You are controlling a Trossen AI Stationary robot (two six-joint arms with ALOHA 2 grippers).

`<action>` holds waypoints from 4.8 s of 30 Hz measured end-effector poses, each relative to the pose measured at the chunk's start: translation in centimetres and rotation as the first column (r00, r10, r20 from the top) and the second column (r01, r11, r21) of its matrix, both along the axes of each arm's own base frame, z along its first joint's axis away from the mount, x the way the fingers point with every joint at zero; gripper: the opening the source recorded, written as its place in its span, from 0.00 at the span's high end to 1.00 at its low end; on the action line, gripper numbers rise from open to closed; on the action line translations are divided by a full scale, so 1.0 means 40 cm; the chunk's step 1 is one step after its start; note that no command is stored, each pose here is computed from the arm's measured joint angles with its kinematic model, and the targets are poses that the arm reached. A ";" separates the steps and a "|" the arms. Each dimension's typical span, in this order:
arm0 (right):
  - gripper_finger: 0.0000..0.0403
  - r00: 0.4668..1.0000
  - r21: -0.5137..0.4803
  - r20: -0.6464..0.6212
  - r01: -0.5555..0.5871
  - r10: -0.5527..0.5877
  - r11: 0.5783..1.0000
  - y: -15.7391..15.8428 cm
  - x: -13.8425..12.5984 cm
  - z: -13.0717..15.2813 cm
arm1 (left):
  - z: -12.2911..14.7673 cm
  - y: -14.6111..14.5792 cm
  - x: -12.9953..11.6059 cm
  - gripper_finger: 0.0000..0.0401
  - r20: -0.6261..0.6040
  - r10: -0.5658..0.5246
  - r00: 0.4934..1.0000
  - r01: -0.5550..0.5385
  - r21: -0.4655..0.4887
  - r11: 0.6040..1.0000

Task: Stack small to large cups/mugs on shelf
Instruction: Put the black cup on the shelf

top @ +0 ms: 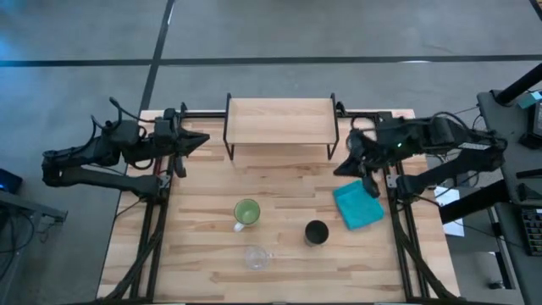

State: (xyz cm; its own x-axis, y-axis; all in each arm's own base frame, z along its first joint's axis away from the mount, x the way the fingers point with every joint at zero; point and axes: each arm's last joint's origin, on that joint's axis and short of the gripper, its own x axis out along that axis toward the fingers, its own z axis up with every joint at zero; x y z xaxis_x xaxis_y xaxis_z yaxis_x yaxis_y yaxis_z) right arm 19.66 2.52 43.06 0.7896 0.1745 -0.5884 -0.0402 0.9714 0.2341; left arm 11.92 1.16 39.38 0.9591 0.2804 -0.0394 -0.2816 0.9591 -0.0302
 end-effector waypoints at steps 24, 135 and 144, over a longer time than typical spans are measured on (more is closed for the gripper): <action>0.98 0.902 0.156 -0.386 -0.142 0.192 0.978 0.075 0.159 -0.153 | -0.003 -0.004 -0.053 1.00 0.024 -0.032 0.999 0.032 -0.006 0.999; 0.83 0.566 0.027 -0.819 0.202 -0.095 0.979 0.169 0.358 -0.468 | 0.020 -0.011 -0.190 1.00 0.216 -0.059 0.975 0.062 -0.006 0.998; 0.97 0.576 -0.009 -0.807 0.205 -0.128 0.979 0.165 0.356 -0.462 | 0.020 -0.011 -0.190 1.00 0.216 -0.059 0.975 0.062 -0.006 0.998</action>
